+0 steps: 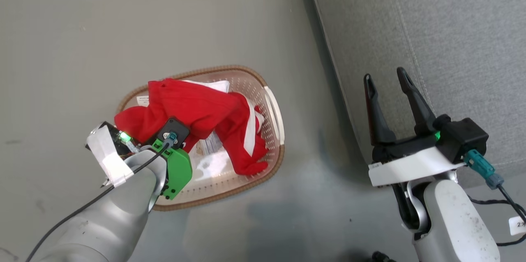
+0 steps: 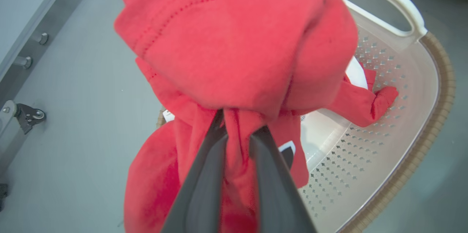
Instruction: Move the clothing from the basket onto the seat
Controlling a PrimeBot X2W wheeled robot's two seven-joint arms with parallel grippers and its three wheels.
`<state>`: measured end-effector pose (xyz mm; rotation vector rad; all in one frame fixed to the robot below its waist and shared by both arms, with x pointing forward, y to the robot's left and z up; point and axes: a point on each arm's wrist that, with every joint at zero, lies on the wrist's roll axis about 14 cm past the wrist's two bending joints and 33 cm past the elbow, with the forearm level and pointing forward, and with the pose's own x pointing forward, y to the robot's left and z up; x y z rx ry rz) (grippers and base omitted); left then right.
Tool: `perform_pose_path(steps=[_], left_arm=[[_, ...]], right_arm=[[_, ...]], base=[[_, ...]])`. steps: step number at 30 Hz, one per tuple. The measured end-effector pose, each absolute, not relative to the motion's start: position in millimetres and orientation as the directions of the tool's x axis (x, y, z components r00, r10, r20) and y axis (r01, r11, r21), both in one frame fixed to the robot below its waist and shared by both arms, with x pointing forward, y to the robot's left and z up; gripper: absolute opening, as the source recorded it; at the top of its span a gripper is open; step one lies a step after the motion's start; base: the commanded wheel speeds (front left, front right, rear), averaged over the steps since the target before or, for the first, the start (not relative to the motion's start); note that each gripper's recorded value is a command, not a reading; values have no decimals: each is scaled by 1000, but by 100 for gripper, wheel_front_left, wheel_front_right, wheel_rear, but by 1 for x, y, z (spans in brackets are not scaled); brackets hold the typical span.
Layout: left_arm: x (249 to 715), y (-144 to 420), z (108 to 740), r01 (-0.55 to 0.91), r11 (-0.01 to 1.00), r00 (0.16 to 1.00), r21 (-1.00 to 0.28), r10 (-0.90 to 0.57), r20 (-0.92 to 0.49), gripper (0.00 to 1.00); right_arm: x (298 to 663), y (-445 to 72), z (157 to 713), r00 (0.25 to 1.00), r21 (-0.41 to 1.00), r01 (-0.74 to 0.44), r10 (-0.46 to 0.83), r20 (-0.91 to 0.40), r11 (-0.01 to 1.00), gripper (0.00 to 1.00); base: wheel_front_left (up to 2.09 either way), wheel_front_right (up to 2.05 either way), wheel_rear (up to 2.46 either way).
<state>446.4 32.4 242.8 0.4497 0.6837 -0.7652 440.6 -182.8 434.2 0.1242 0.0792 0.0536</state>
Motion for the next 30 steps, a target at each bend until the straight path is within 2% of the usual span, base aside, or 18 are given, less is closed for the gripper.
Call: perform_pose_path(steps=[3, 7, 14, 22, 30], left_arm=[[457, 30, 273, 698, 704, 603, 132, -479, -638, 0], [475, 13, 333, 638, 762, 708, 112, -523, -475, 0], [475, 20, 420, 544, 834, 827, 95, -514, -228, 0], [456, 22, 513, 485, 871, 871, 76, -489, 51, 0], [430, 34, 588, 448, 891, 849, 73, -449, 277, 0]], right_arm=[[432, -179, 448, 997, 138, -56, 63, -48, 989, 100], [421, -177, 465, 998, 143, -63, 65, -8, 988, 100], [403, -165, 493, 994, 154, -102, 93, 61, 983, 100], [386, -151, 523, 981, 154, -153, 131, 142, 976, 100], [370, -143, 544, 967, 137, -184, 155, 201, 973, 100]], base=[[0, 0, 0], [0, 0, 0], [0, 0, 0], [0, 0, 0], [0, 0, 0]])
